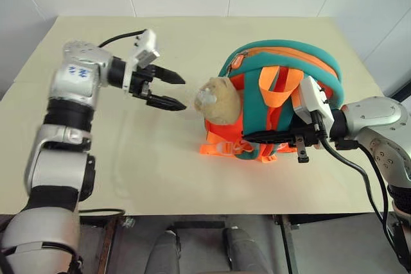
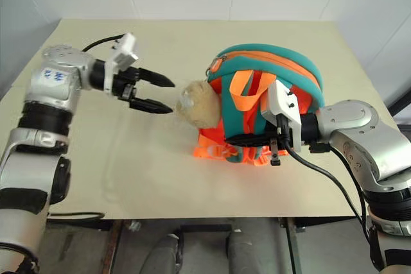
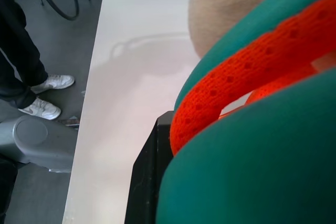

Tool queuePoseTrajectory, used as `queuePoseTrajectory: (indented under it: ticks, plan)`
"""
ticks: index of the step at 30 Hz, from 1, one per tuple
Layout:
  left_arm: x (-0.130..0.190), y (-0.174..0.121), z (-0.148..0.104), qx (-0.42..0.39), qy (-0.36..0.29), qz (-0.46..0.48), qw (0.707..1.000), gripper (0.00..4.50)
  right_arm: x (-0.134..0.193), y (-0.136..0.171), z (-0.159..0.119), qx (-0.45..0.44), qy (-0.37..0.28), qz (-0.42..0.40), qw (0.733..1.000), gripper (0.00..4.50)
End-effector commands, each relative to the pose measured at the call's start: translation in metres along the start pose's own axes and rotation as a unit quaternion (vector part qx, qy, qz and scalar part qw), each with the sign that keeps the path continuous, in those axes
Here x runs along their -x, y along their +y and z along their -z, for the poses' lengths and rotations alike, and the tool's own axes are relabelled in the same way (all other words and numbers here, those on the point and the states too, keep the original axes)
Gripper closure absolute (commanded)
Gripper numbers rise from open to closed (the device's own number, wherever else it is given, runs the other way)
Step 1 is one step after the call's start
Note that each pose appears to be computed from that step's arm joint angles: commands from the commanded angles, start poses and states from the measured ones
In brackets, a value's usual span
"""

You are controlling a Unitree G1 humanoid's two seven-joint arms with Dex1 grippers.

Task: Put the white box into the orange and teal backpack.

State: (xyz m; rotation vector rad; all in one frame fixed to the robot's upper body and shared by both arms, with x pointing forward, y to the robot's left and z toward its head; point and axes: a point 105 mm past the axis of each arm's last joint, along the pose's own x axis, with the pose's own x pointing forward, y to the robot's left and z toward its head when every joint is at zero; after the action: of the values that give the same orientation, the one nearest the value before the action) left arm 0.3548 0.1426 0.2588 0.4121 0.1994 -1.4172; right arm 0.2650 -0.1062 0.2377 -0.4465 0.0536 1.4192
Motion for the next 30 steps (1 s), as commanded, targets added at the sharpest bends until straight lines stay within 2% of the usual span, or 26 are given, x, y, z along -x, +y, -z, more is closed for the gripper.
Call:
queuePoseTrajectory:
  ticks: [1,4,7,9,12,16,20,24,27,30]
  plan:
    - [0.013,-0.025,-0.031,-0.041,-0.058,0.020,0.997,0.03,0.001,-0.001,-0.008,0.024,-0.009,-0.003,1.000,4.50]
    - [0.010,-0.040,-0.044,-0.037,-0.113,0.011,0.993,0.03,0.000,-0.003,-0.006,0.022,-0.008,-0.006,1.000,4.50]
    - [-0.005,-0.048,-0.048,-0.021,-0.138,0.011,0.990,0.03,-0.002,-0.005,-0.006,0.022,-0.009,-0.008,1.000,4.50]
    - [-0.019,-0.047,-0.049,-0.008,-0.155,0.001,0.988,0.03,-0.002,-0.006,-0.006,0.022,-0.009,-0.010,1.000,4.50]
    - [-0.050,-0.042,-0.040,0.025,-0.147,-0.017,0.989,0.03,-0.004,-0.008,-0.006,0.025,-0.012,-0.015,1.000,4.50]
    - [-0.064,-0.036,-0.042,0.035,-0.168,-0.035,0.984,0.91,-0.008,-0.007,-0.008,0.028,-0.020,-0.018,0.999,4.50]
    - [-0.060,-0.038,-0.043,0.038,-0.167,-0.028,0.985,2.15,-0.008,-0.006,-0.009,0.029,-0.028,-0.015,0.999,4.50]
    - [-0.047,-0.034,-0.043,0.035,-0.155,-0.036,0.987,3.17,-0.007,-0.005,-0.013,0.035,-0.054,0.000,0.998,4.50]
    - [-0.024,-0.032,-0.049,0.046,-0.149,-0.047,0.987,3.58,-0.005,-0.001,-0.013,0.030,-0.074,0.009,0.997,4.50]
    - [-0.006,-0.027,-0.042,0.063,-0.125,-0.076,0.987,3.67,-0.003,0.003,-0.010,0.026,-0.078,0.017,0.996,4.50]
